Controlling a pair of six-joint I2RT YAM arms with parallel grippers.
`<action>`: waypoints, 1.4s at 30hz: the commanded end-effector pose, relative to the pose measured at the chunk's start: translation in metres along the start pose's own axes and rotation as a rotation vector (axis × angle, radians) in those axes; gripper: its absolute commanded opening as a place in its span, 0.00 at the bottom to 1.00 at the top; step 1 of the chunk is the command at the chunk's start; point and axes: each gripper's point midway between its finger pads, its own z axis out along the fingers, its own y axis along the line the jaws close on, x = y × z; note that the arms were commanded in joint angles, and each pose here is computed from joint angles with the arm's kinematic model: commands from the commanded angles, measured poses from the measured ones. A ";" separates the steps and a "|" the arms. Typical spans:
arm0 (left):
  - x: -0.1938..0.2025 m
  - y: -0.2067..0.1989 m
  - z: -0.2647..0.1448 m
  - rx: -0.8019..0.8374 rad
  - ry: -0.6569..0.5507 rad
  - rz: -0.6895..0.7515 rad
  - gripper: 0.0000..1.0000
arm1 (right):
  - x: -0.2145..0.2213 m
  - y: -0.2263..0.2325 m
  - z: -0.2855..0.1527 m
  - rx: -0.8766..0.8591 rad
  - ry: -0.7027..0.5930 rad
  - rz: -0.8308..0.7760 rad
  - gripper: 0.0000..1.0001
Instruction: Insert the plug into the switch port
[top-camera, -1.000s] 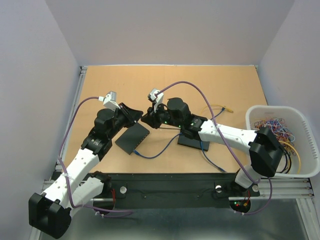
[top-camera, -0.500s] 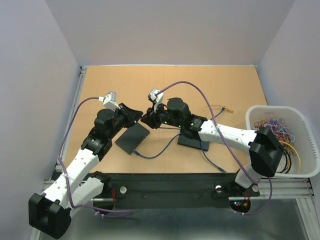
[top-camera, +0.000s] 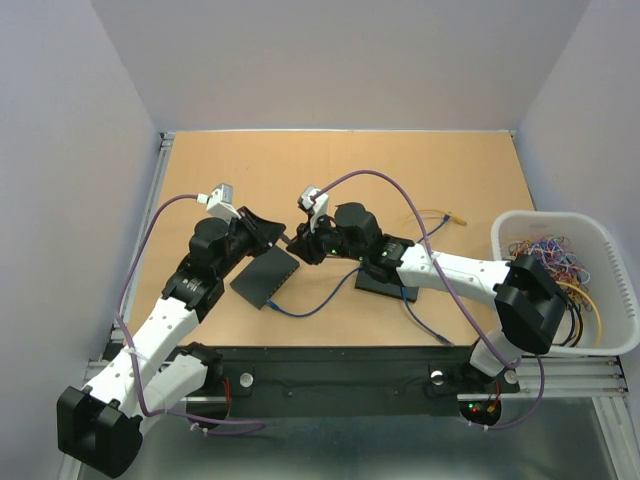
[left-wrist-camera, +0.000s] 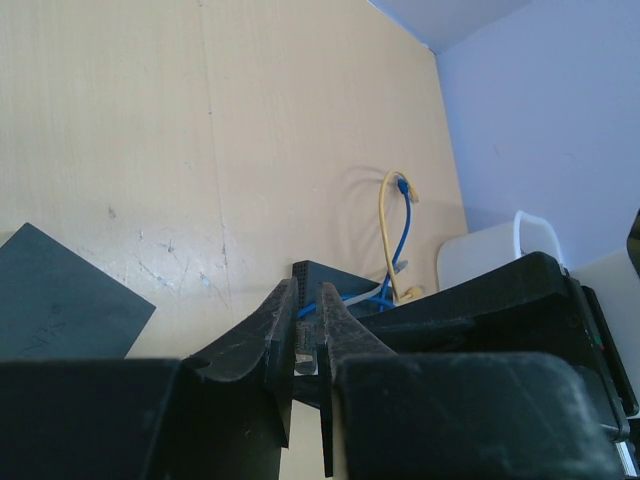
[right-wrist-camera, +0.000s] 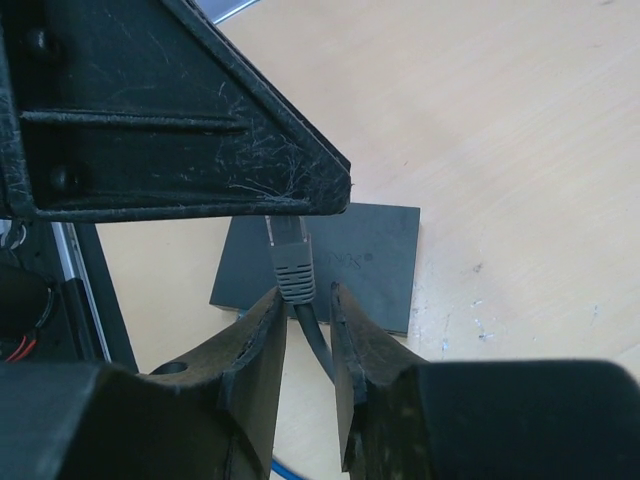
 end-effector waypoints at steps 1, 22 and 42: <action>-0.014 -0.017 -0.005 0.051 -0.046 0.021 0.00 | -0.036 0.010 -0.007 -0.015 -0.113 -0.022 0.29; -0.011 -0.013 -0.005 0.043 -0.041 0.025 0.00 | -0.053 0.022 -0.004 -0.076 -0.146 -0.028 0.25; -0.009 -0.011 -0.005 0.039 -0.032 0.024 0.00 | -0.066 0.026 -0.006 -0.091 -0.182 -0.019 0.33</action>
